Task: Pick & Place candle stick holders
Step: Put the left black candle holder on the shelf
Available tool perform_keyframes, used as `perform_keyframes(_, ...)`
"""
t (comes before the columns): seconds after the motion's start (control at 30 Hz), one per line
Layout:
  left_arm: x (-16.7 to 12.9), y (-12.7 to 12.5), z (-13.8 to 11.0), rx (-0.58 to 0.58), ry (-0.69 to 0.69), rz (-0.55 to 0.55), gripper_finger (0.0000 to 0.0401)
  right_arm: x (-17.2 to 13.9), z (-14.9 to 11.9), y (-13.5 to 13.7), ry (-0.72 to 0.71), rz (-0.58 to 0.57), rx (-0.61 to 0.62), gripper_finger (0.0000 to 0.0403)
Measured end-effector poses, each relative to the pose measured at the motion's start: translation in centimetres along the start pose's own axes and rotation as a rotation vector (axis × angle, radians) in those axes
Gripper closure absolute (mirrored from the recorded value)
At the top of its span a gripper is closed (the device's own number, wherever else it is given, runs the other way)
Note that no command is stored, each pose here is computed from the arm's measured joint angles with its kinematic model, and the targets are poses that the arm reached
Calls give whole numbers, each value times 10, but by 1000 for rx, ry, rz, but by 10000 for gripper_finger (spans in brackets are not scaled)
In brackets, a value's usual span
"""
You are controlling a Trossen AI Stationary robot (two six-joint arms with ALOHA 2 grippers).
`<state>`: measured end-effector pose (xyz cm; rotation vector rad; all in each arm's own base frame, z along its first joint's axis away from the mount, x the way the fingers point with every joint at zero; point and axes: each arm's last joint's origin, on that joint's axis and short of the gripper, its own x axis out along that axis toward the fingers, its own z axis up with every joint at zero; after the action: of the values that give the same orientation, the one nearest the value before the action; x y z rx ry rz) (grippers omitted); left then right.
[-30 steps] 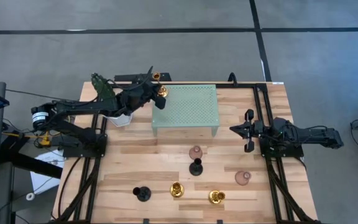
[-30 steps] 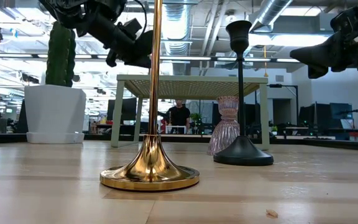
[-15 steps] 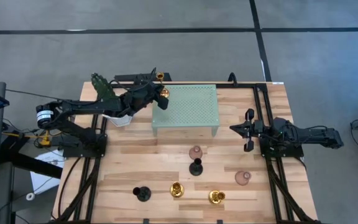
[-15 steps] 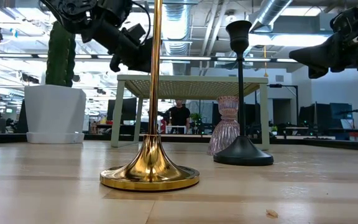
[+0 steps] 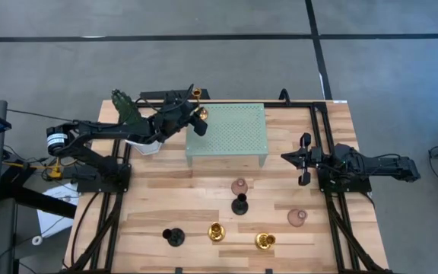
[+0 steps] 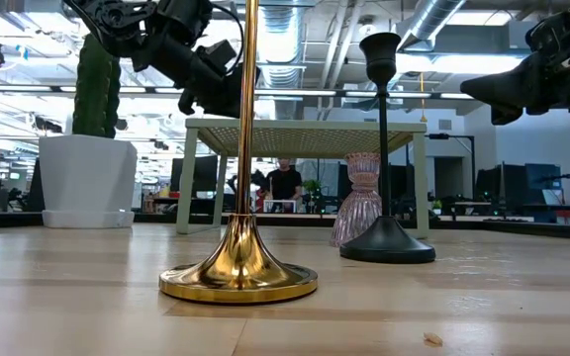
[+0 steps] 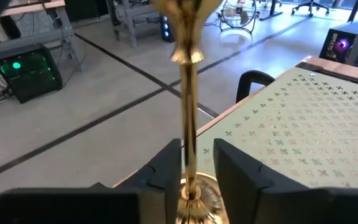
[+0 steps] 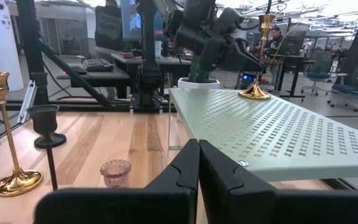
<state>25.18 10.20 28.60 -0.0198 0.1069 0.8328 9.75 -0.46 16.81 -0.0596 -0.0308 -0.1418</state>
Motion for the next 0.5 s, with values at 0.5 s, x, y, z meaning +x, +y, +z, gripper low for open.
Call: perform_keyframes(0.5,-6,-1,5,7,-13,-9,234,0,0,0,0,1,2,403)
